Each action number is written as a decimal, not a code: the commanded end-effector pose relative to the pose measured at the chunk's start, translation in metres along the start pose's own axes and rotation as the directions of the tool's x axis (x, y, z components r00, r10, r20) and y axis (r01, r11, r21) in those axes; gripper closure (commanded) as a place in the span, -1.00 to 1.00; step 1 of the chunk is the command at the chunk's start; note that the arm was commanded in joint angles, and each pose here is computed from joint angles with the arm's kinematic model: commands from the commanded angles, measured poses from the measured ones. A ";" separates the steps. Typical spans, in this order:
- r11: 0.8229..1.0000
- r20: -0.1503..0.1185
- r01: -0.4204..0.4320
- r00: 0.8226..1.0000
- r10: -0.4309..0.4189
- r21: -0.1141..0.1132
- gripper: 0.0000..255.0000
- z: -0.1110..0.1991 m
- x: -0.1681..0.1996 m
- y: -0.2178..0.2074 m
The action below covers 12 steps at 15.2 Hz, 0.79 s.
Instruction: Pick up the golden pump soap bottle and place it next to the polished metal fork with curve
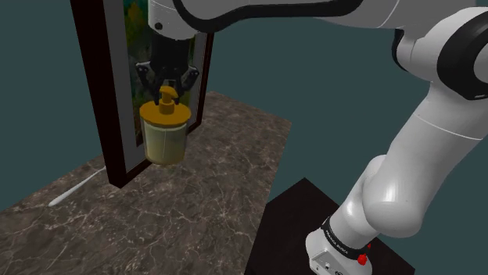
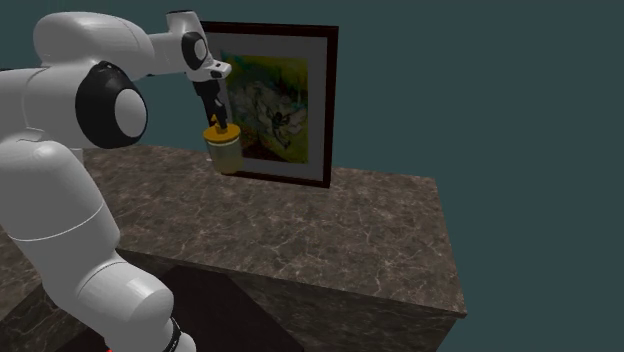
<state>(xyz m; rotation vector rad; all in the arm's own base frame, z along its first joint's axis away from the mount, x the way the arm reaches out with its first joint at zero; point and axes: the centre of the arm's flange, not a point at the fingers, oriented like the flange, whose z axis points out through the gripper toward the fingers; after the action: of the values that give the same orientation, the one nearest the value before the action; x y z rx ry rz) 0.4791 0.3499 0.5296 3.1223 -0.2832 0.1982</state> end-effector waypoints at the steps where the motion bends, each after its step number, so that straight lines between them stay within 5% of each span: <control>1: 1.000 -0.001 0.000 1.000 0.000 0.001 1.00 0.010 -0.002 -0.001; 12: 1.000 -0.001 0.000 1.000 0.000 0.001 1.00 0.068 -0.009 0.000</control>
<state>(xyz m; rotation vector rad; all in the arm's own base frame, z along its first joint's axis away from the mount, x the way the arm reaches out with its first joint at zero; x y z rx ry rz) 0.4794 0.3512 0.4661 3.1223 -0.2833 0.1985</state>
